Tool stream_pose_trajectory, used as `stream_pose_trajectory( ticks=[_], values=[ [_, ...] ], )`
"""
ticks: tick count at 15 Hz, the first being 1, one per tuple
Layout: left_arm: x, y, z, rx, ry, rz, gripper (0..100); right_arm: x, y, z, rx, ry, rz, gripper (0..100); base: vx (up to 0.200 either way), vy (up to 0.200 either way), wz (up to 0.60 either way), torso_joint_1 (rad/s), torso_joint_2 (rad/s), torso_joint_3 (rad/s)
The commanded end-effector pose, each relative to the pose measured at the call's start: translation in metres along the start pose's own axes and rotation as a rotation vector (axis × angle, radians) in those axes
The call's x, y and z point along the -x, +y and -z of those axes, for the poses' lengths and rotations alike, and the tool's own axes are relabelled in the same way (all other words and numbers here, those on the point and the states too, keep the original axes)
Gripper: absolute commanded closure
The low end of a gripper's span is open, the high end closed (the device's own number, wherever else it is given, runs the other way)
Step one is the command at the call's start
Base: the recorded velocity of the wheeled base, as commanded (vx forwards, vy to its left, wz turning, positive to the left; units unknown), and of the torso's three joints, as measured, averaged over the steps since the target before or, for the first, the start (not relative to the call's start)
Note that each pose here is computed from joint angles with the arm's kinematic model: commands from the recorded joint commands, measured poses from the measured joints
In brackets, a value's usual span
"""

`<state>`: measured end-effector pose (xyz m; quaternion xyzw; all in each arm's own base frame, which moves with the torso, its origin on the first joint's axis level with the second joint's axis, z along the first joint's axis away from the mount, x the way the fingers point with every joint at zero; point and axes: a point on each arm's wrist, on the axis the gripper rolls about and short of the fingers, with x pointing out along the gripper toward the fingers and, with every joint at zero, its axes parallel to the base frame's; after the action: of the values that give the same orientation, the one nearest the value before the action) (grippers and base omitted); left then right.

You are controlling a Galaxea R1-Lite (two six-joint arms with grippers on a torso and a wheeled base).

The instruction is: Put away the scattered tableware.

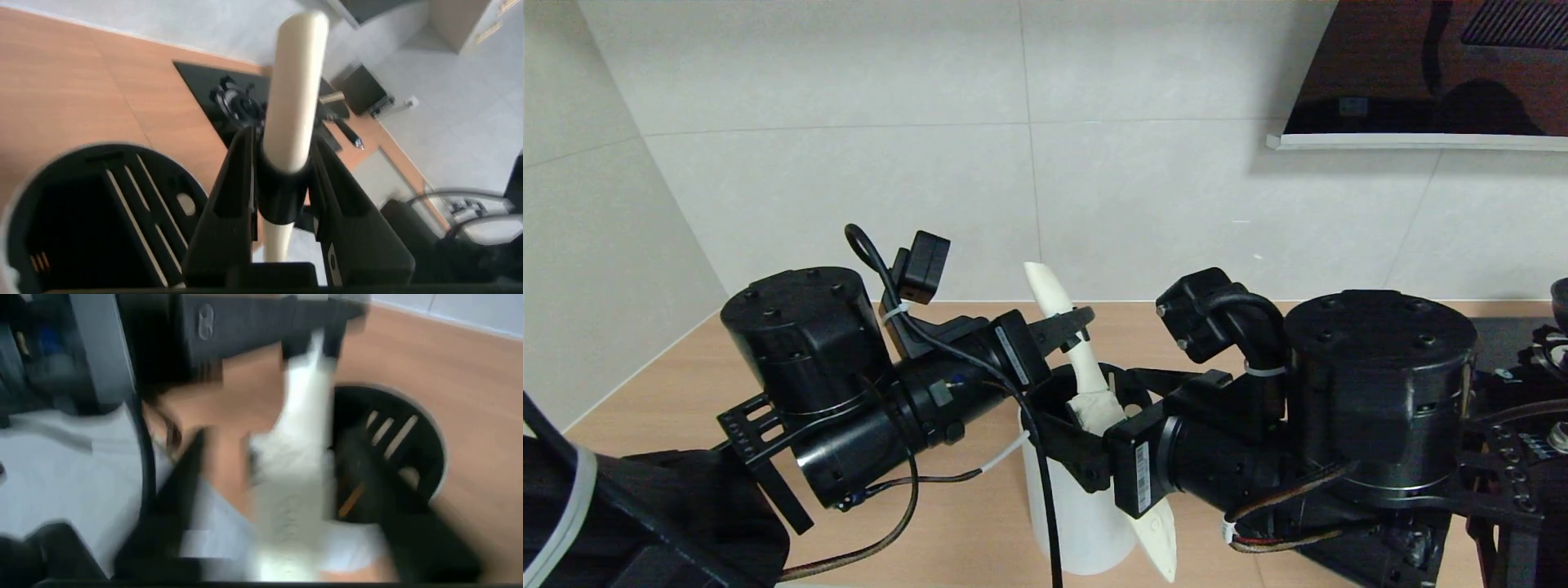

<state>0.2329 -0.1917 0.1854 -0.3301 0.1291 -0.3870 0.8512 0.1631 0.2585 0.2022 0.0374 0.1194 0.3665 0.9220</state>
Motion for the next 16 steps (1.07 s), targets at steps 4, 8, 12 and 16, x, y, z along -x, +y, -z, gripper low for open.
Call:
stream_pose_trajectory(
  ticks=[4,8,12,16],
  values=[
    [0.003,-0.004,-0.004,-0.003,-0.018,0.013,100,0.008,-0.004,-0.007,-0.006,-0.025,0.007,0,0.0,0.0,0.0,0.0,0.0,0.0],
    [0.019,-0.02,-0.022,-0.016,-0.083,0.055,100,0.051,-0.044,-0.042,-0.011,-0.094,0.118,0,0.0,0.0,0.0,0.0,0.0,0.0],
    [0.031,-0.03,-0.034,-0.03,-0.127,0.081,100,0.095,-0.078,-0.062,-0.031,-0.123,0.175,0,0.0,0.0,0.0,0.0,0.0,0.0],
    [0.049,-0.042,-0.051,-0.062,-0.162,0.077,100,0.099,-0.115,-0.042,-0.066,-0.059,0.313,0,0.0,0.0,0.0,0.0,0.0,0.0]
  ],
)
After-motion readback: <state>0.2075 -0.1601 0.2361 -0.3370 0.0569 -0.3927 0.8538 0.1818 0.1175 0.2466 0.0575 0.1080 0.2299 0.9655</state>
